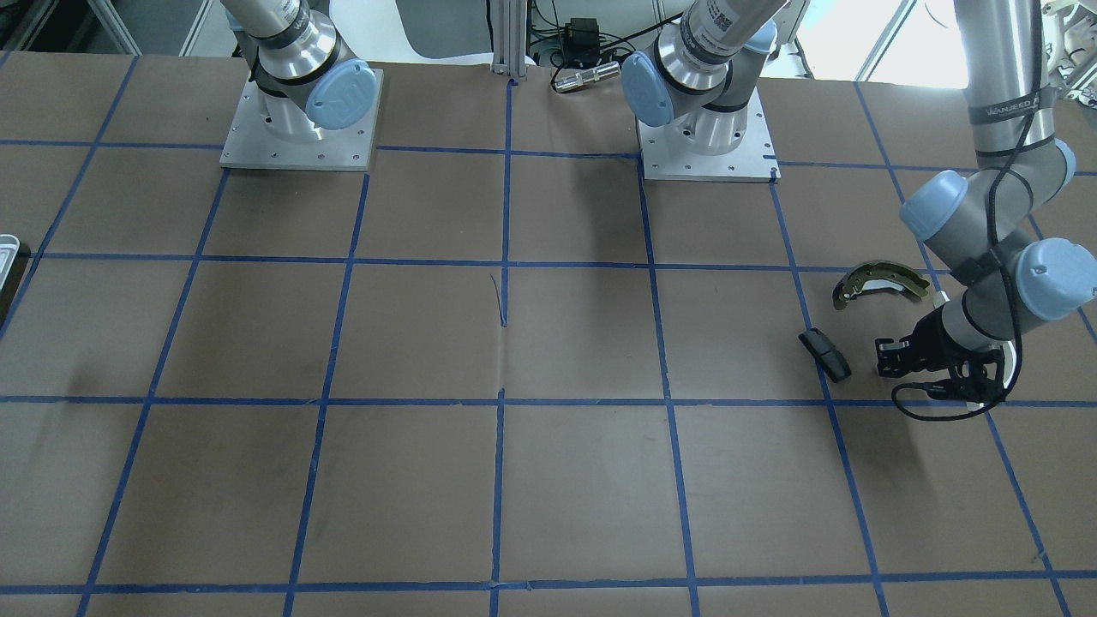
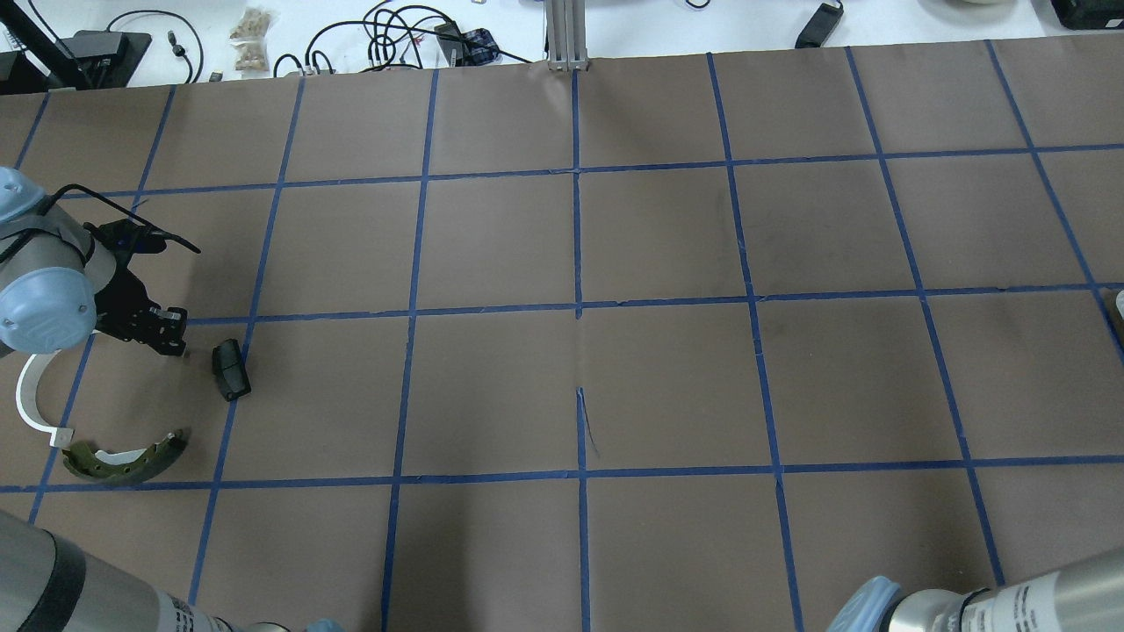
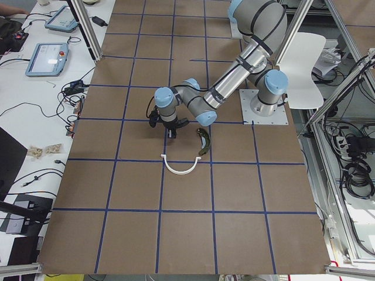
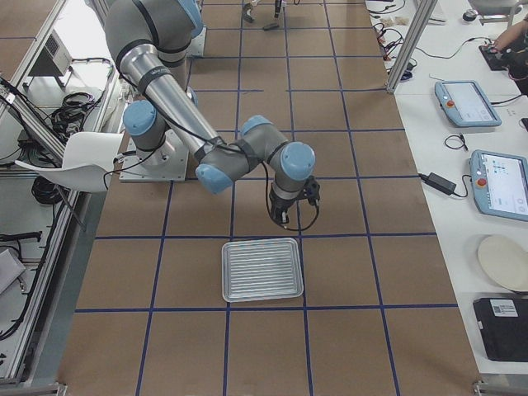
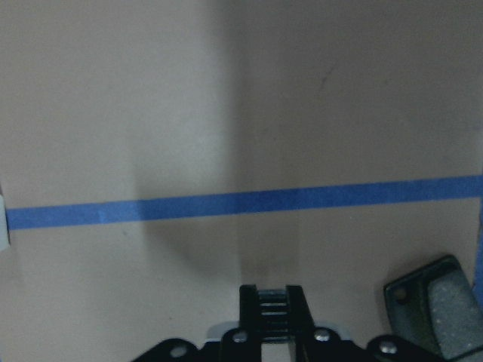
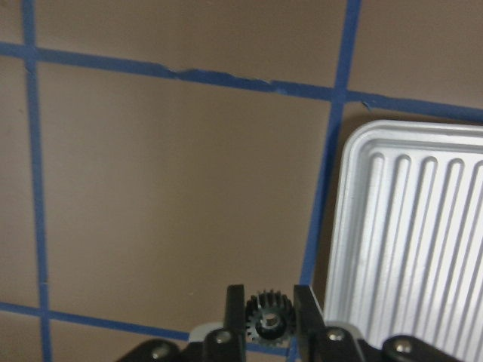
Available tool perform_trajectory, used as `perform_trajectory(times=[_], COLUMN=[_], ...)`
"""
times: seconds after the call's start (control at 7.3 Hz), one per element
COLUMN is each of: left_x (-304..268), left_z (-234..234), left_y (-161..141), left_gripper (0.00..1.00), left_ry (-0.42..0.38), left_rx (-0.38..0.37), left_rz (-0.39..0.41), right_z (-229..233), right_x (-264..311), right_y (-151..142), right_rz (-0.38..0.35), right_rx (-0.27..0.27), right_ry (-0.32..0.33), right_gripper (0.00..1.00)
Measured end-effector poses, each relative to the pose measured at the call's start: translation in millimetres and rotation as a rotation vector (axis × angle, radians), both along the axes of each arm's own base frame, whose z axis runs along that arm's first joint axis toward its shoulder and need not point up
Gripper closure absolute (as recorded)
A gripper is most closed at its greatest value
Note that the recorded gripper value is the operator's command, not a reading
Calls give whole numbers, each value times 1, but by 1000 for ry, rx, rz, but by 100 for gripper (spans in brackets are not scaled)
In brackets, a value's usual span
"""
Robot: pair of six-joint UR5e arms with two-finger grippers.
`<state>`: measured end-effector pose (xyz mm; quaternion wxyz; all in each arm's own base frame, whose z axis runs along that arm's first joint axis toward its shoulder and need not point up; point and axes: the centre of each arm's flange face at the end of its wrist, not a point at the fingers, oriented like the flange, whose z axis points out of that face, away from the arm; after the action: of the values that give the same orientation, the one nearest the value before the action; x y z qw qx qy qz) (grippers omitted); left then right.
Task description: Place bearing gear from tray to pile
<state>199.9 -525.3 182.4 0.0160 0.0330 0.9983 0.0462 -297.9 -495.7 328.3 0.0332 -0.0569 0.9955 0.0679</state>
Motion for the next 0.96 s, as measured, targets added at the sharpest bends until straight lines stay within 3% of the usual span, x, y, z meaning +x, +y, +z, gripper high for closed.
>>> perform_trajectory(times=[0.27, 0.55, 0.96], left_x=[-3, -11, -52], left_z=[19, 57, 116], left_y=[-8, -26, -48], left_gripper=[0, 0, 0], left_ry=[-20, -37, -23], left_rx=[-33, -59, -58], left_rz=[-8, -31, -48], right_z=[21, 21, 7], right_x=[92, 179, 332], right_y=[-13, -4, -11], right_rz=[-104, -209, -366], right_rx=[48, 73, 31], right_ry=[5, 38, 88], right_gripper=[74, 74, 74])
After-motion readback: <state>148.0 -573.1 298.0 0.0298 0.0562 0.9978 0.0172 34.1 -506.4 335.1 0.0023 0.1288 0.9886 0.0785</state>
